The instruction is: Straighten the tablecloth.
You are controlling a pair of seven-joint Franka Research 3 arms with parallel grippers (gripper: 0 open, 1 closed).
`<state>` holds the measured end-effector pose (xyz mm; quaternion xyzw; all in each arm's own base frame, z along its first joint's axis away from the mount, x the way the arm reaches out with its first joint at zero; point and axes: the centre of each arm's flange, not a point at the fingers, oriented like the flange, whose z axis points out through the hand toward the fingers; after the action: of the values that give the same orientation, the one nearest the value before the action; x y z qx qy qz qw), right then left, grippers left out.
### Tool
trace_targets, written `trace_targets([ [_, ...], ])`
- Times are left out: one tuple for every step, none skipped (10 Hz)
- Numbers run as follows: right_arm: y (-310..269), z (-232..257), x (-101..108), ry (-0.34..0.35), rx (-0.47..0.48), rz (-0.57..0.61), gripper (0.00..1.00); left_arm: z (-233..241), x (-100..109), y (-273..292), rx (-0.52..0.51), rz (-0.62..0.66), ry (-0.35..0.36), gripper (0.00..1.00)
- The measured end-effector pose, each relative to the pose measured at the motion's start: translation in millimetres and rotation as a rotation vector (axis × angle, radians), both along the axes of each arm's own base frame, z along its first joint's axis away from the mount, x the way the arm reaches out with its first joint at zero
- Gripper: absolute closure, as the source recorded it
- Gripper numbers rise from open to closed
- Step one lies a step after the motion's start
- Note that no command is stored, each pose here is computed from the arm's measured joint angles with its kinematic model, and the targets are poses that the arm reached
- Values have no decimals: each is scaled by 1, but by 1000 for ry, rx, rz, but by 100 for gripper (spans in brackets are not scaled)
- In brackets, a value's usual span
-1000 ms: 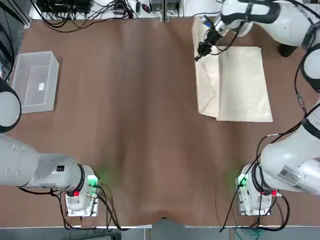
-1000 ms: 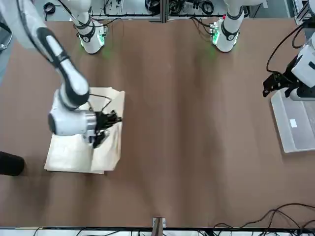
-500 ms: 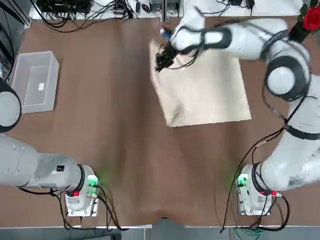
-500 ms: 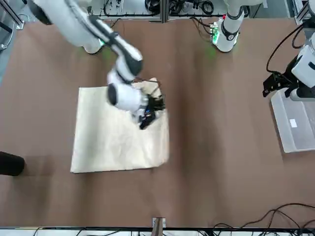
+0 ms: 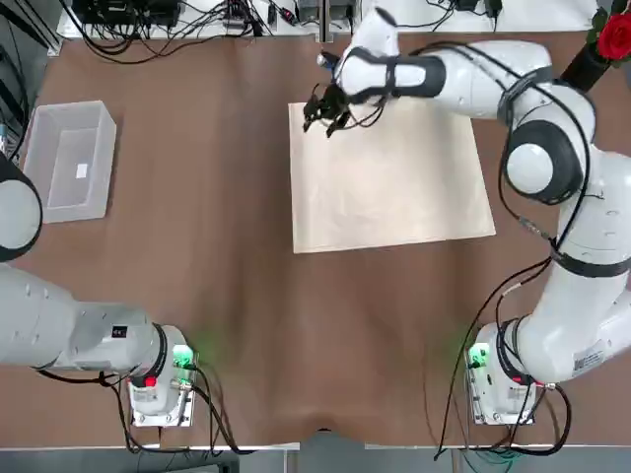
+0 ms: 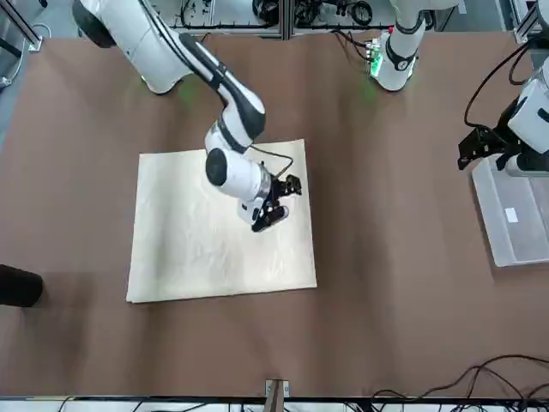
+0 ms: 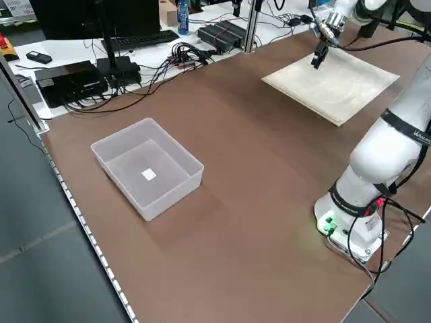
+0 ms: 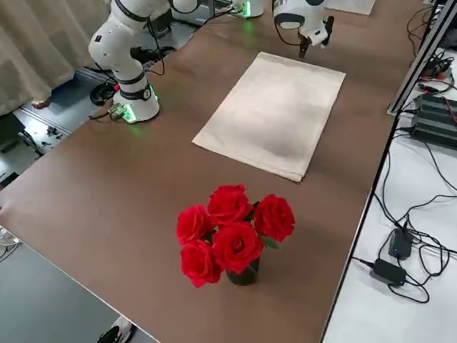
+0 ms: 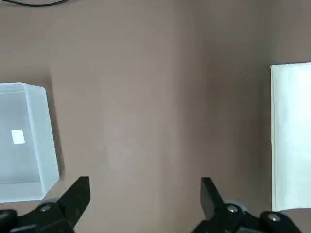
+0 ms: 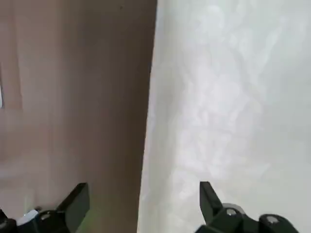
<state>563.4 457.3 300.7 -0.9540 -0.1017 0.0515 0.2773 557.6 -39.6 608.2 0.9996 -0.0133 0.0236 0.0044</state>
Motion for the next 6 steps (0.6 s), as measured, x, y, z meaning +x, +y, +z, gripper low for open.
trace_targets([
  [-23, 26, 15, 3, -11, -5, 0, 0, 0, 0, 0, 0, 0, 0],
  [-53, 60, 29, -18, -38, -8, 0, 0, 0, 0, 0, 0, 0, 0],
  [-86, 94, 40, -65, -85, -14, 0, 0, 0, -1, 0, -1, 0, 0],
  [-117, 119, 48, -103, -132, -33, 0, 0, 0, -1, 0, -1, 0, 0],
  [-149, 132, 54, -128, -177, -59, 0, 0, 0, -1, 0, -1, 0, 0],
  [-185, 138, 63, -152, -231, -87, 0, 0, 0, -1, 0, -1, 0, 0],
])
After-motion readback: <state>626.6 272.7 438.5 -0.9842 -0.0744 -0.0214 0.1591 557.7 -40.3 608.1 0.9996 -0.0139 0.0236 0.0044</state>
